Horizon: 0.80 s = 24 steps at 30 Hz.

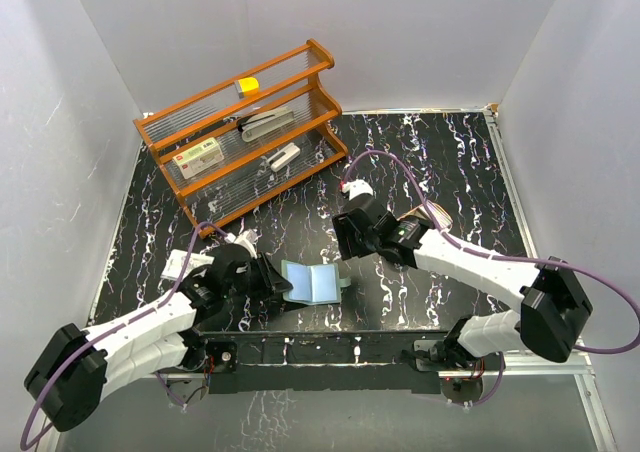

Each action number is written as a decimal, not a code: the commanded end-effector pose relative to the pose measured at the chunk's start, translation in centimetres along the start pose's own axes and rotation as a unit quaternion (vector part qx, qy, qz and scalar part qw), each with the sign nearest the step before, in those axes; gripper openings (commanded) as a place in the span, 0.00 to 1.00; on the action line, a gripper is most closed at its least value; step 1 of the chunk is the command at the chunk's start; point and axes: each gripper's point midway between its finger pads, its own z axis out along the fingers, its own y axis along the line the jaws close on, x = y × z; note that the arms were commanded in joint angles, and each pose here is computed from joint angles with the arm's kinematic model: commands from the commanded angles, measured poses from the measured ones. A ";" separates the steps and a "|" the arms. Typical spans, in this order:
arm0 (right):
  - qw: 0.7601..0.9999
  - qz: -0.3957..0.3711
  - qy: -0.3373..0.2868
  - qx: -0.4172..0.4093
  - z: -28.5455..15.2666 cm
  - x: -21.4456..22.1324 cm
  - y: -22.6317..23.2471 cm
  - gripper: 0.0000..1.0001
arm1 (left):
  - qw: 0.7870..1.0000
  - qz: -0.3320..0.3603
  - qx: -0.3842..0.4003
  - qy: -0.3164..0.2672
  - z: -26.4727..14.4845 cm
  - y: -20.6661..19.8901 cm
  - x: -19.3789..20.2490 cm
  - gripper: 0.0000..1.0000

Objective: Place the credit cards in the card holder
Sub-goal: Open the card holder at the center of the board.

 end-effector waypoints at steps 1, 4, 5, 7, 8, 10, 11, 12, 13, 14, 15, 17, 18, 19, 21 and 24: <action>0.999 -0.020 -0.031 0.039 -0.5 -2.5 -1.2 0.55 | 1.000 0.019 -0.006 -0.010 0.0 -0.7 -1.0 0.27; 0.996 -0.032 -0.052 0.072 -0.7 -3.8 -2.6 0.55 | 1.000 0.023 0.002 -0.005 0.3 -1.2 -1.0 0.32; 0.994 -0.039 -0.055 0.085 -0.8 -4.1 -3.2 0.55 | 1.000 0.025 0.002 -0.001 0.4 -1.2 -0.9 0.33; 0.990 -0.052 -0.056 0.122 -0.8 -4.7 -4.8 0.56 | 1.000 0.030 -0.001 0.005 0.4 -1.3 -0.9 0.33; 0.986 -0.057 -0.056 0.146 -0.9 -5.0 -5.8 0.56 | 0.999 0.032 -0.001 0.006 0.4 -1.3 -0.8 0.33; 0.979 -0.069 -0.050 0.188 -0.9 -5.5 -7.6 0.57 | 0.999 0.034 -0.003 0.007 0.4 -1.1 -0.7 0.33; 0.977 -0.078 -0.044 0.194 -0.7 -5.7 -8.1 0.57 | 0.999 0.035 -0.002 0.008 0.4 -1.0 -0.6 0.31; 0.976 -0.088 -0.041 0.197 -0.6 -6.0 -8.3 0.57 | 0.999 0.036 -0.001 0.009 0.3 -1.0 -0.6 0.29; 0.973 -0.093 -0.039 0.208 -0.6 -6.3 -8.8 0.57 | 0.999 0.039 0.001 0.009 0.3 -1.0 -0.5 0.23; 0.971 -0.097 -0.038 0.217 -0.7 -6.6 -9.3 0.57 | 0.999 0.041 0.001 0.010 0.3 -0.9 -0.5 0.17; 0.968 -0.105 -0.034 0.223 -0.8 -6.9 -9.8 0.57 | 0.999 0.042 0.001 0.011 0.3 -0.9 -0.4 0.13; 0.964 -0.127 -0.024 0.234 -0.9 -7.3 -10.6 0.57 | 0.999 0.045 0.002 0.015 0.3 -0.8 -0.2 0.07; 0.959 -0.137 -0.019 0.247 -0.9 -7.3 -11.3 0.57 | 0.999 0.046 0.004 0.018 0.3 -0.8 -0.1 0.04; 0.955 -0.149 -0.012 0.257 -0.9 -7.3 -12.1 0.58 | 0.999 0.048 0.005 0.022 0.3 -0.8 0.1 0.02; 0.950 -0.159 0.004 0.268 -0.7 -7.1 -13.5 0.59 | 0.998 0.053 0.011 0.029 0.2 -0.9 0.3 0.00; 0.949 -0.148 0.043 0.275 -0.3 -6.0 -16.3 0.60 | 0.998 0.058 0.010 0.035 -0.1 -1.0 0.4 0.00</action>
